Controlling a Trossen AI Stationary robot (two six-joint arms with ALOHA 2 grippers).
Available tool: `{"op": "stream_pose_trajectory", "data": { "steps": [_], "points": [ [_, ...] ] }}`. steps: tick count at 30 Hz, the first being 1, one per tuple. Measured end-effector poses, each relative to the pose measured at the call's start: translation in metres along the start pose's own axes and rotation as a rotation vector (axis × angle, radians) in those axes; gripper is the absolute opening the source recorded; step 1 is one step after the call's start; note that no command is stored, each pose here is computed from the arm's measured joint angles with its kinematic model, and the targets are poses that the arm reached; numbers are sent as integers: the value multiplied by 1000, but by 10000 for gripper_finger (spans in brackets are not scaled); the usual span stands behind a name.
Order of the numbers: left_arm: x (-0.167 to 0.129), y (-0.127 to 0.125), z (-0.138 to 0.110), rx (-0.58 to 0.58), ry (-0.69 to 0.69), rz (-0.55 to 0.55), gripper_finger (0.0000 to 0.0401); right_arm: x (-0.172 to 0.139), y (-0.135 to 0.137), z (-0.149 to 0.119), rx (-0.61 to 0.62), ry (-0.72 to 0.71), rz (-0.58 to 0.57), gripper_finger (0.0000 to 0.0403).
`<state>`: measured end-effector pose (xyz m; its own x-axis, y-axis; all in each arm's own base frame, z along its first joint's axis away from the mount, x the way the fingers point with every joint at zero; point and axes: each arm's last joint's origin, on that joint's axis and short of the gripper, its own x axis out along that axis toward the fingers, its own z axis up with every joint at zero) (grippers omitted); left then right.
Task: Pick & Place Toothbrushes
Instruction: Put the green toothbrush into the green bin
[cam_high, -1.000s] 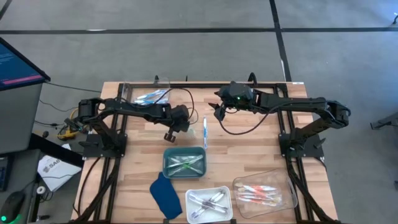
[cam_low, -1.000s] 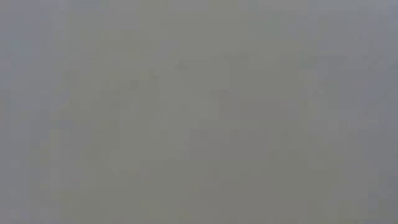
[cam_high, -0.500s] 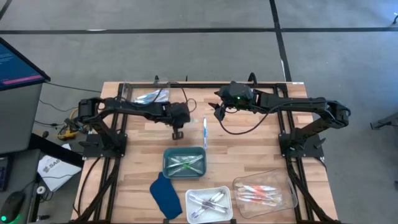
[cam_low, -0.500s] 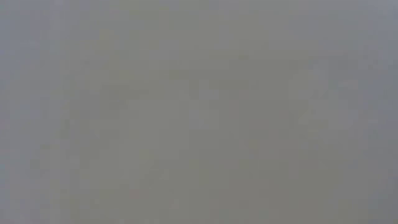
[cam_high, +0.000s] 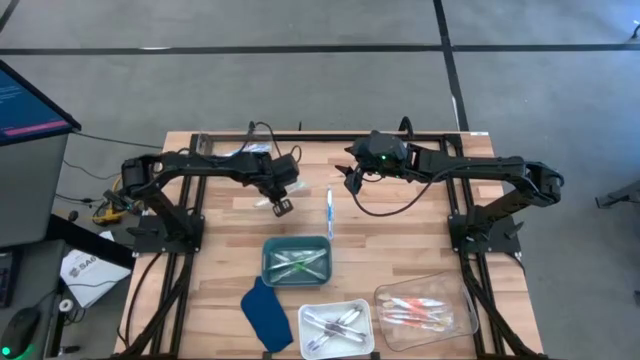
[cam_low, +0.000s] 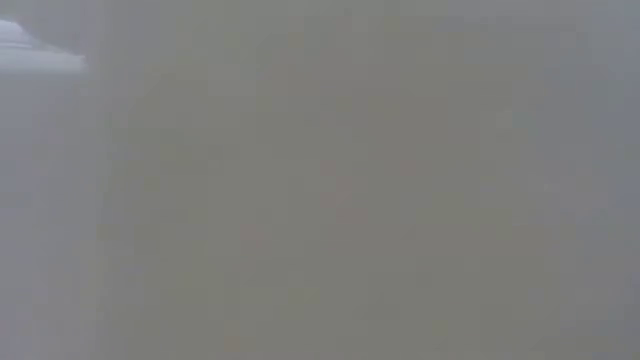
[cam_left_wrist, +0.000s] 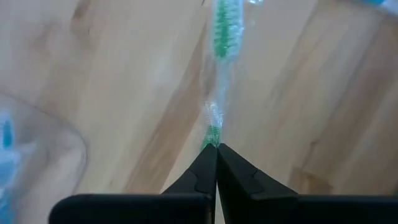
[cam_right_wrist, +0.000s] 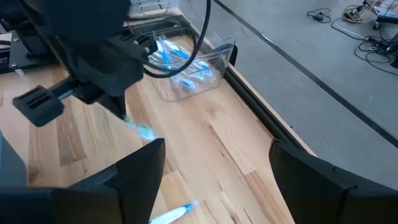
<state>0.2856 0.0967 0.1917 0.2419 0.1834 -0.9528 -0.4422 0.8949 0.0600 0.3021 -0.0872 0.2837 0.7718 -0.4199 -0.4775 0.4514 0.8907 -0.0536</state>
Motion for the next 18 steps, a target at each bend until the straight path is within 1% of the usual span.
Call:
{"op": "stream_pose_trajectory", "data": {
  "steps": [3,8,11,14,18],
  "points": [
    [-13,1,0,-7,-37,-4,1,0,0,0,0,0,0,281],
    [-44,4,-1,-92,-118,-14,1,0,0,0,0,0,0,281],
    [-61,4,-2,-142,-166,-41,1,0,0,0,0,0,0,281],
    [-75,-3,-3,-164,-197,-79,1,0,0,0,0,0,0,281],
    [-87,-20,-5,-170,-230,-125,1,0,0,0,0,3,0,281]
  ]
}}
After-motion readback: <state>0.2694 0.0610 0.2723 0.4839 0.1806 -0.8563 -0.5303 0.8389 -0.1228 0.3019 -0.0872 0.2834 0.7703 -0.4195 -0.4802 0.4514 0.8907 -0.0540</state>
